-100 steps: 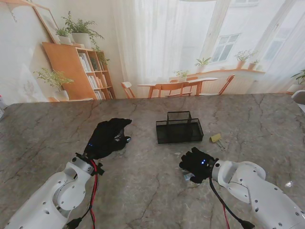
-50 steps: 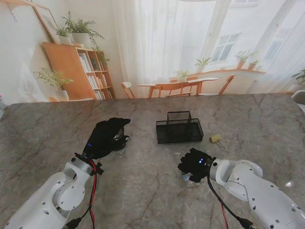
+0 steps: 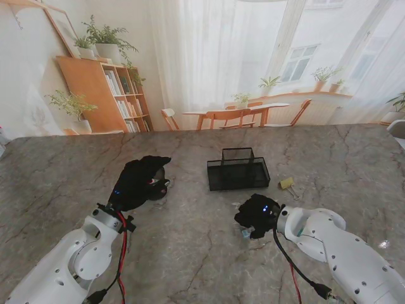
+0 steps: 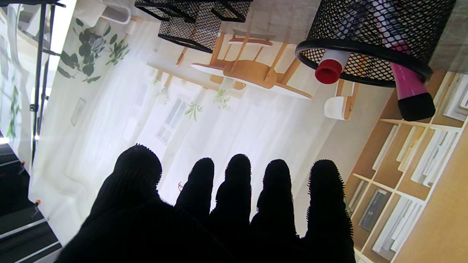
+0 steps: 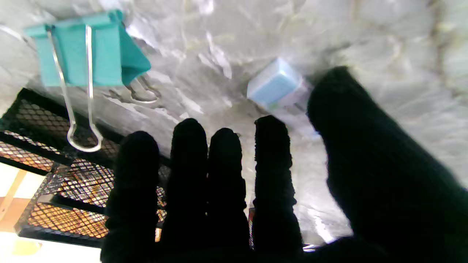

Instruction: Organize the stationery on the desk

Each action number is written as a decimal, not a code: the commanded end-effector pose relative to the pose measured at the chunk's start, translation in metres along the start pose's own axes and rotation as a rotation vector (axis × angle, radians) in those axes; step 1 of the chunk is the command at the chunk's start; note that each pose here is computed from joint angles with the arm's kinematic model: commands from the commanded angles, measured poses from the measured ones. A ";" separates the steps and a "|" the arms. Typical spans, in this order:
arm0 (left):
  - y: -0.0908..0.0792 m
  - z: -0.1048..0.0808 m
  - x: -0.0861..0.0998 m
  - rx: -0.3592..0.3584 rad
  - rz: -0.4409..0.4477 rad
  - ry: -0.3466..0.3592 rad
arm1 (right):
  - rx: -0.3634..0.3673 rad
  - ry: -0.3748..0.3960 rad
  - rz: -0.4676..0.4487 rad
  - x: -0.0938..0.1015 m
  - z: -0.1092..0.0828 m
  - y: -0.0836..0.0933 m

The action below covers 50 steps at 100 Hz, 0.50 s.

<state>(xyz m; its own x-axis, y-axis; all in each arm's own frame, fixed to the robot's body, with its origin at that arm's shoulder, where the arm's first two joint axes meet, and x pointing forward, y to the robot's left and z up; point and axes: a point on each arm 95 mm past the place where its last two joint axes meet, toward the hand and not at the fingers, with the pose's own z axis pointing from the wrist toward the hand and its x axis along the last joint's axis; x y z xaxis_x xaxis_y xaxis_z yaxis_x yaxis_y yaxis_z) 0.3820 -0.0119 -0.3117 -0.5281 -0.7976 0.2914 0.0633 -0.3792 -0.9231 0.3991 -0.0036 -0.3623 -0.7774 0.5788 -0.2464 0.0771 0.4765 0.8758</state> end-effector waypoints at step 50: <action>-0.001 -0.002 0.000 0.009 -0.003 -0.012 | 0.060 0.013 0.037 -0.002 0.013 -0.018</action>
<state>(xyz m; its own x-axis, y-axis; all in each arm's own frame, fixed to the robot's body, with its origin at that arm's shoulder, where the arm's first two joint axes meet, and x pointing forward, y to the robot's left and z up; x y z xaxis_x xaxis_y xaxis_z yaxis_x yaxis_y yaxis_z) 0.3808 -0.0084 -0.3109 -0.5164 -0.8059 0.2898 0.0728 -0.3784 -0.9228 0.4158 0.0024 -0.3632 -0.7761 0.5886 -0.2265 0.0934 0.4624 0.8817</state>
